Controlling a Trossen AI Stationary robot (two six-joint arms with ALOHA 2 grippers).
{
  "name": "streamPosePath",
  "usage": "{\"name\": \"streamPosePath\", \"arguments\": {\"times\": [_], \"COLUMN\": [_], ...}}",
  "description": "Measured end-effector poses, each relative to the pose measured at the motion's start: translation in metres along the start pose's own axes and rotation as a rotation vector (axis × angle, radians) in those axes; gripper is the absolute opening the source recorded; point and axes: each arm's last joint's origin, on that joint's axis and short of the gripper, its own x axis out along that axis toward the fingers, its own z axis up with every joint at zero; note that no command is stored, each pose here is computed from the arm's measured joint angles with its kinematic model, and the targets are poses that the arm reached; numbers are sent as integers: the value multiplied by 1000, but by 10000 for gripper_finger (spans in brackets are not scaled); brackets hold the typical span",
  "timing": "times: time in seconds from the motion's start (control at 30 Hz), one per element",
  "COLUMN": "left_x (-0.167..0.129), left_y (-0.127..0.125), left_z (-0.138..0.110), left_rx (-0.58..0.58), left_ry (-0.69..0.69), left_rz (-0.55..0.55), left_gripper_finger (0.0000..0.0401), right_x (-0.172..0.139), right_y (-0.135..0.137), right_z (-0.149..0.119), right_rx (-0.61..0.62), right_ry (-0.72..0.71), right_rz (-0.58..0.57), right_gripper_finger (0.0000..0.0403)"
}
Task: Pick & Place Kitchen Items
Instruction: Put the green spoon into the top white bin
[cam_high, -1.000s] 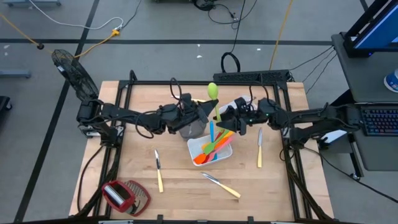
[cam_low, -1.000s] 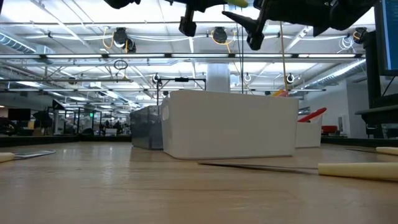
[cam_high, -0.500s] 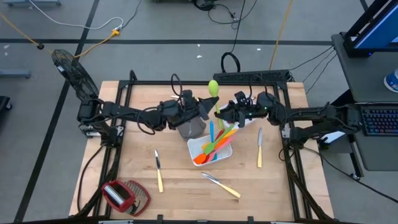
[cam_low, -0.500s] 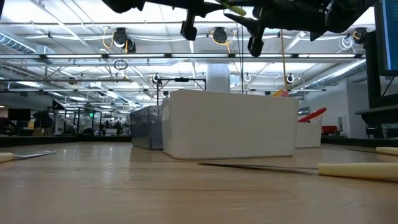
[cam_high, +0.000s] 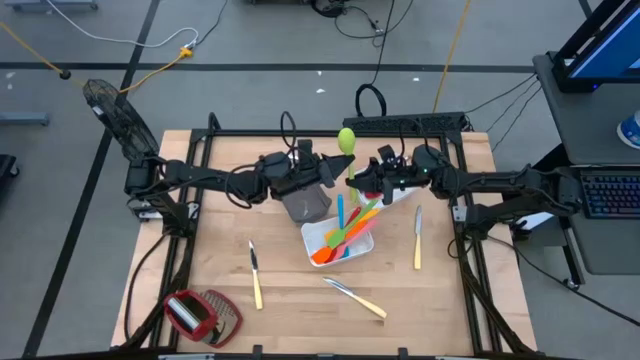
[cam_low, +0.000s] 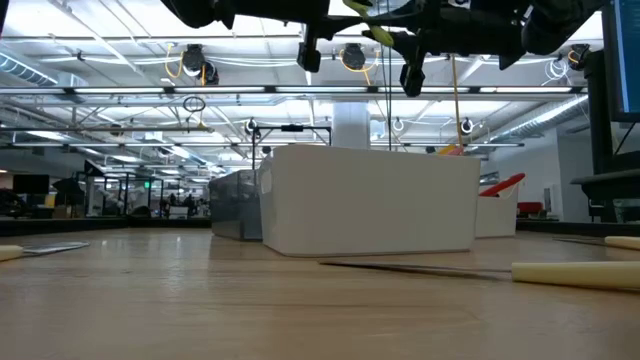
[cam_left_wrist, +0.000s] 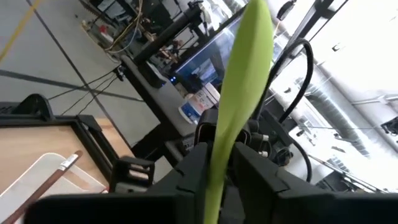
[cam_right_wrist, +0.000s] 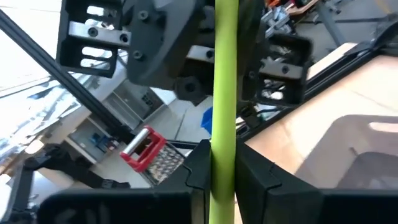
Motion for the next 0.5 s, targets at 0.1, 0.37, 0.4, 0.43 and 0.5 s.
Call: {"name": "streamPosePath", "arguments": {"times": [0.1,0.37,0.4,0.43,0.5], "left_x": [0,3,4,3,4], "left_y": [2,17,19,21,23], "left_z": [1,6,8,10,14], "left_rx": [2,-29,-28,-24,-23], "left_ry": [2,40,42,48,70], "left_rz": [6,82,94,102,94], "left_gripper_finger": [111,205,214,222,234], "right_x": [-5,-29,-34,-39,-49], "right_y": [-3,-10,-11,-12,-12], "right_z": [5,19,21,22,24], "right_rx": [-29,-116,-134,-153,-212], "right_ry": [-8,-23,-18,-10,-2], "right_rz": [-27,-168,-192,-222,-296], "right_gripper_finger": [33,33,33,33,33]}}
